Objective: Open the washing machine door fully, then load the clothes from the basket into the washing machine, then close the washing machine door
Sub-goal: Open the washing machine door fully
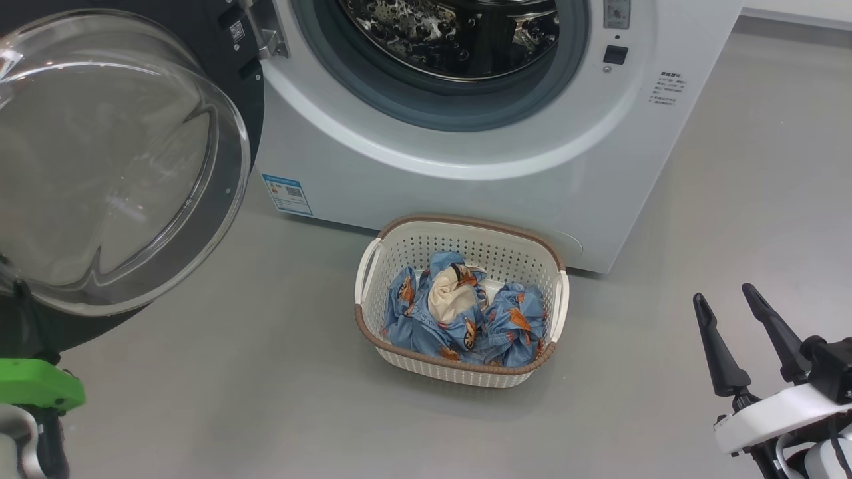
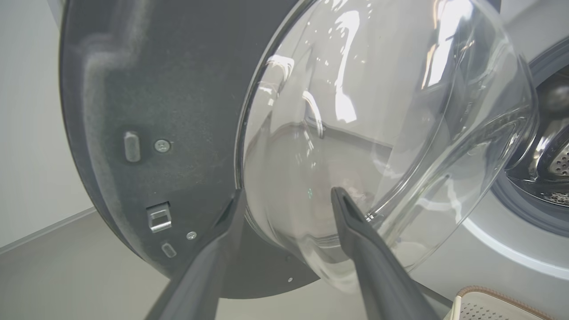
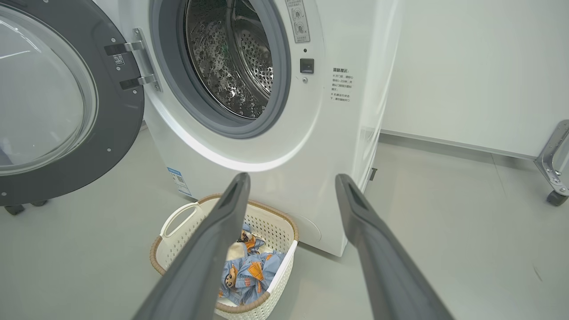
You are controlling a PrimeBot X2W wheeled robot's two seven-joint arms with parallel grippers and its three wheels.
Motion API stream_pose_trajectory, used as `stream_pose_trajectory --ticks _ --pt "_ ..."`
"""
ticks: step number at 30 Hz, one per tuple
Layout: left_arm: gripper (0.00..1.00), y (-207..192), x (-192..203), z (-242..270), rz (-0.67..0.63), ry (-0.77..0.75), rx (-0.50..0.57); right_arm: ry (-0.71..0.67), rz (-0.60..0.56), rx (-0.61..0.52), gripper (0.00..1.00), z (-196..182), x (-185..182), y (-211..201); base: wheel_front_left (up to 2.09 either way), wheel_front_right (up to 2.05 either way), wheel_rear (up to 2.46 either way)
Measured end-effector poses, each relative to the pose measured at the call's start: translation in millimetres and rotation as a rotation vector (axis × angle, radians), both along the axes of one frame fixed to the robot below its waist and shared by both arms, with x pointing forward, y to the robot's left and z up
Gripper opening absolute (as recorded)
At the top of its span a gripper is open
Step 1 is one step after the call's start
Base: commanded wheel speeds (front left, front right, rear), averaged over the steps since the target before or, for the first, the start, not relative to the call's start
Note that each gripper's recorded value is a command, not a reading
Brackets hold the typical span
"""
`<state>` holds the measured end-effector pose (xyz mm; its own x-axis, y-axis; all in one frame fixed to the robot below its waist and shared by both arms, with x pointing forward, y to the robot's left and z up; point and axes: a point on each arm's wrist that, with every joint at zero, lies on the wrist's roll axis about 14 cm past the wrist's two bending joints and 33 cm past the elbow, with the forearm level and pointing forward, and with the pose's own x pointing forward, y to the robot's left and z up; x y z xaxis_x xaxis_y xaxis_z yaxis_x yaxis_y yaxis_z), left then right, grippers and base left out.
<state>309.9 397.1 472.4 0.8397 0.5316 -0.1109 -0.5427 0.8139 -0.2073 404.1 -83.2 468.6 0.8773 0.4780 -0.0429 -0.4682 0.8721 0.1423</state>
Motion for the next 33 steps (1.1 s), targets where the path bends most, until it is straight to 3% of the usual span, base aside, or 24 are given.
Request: stream_pose_trajectory --ticks 14,33 --pt "1.00 -75 28 -3 -0.234 -0.051 -0.026 -0.014 -0.097 0.002 1.00 7 -13 -31 0.00 0.00 0.00" --pt "1.00 -206 74 -2 -0.622 -0.076 -0.046 -0.018 -0.271 -0.017 1.00 10 -36 -89 0.00 0.00 0.00"
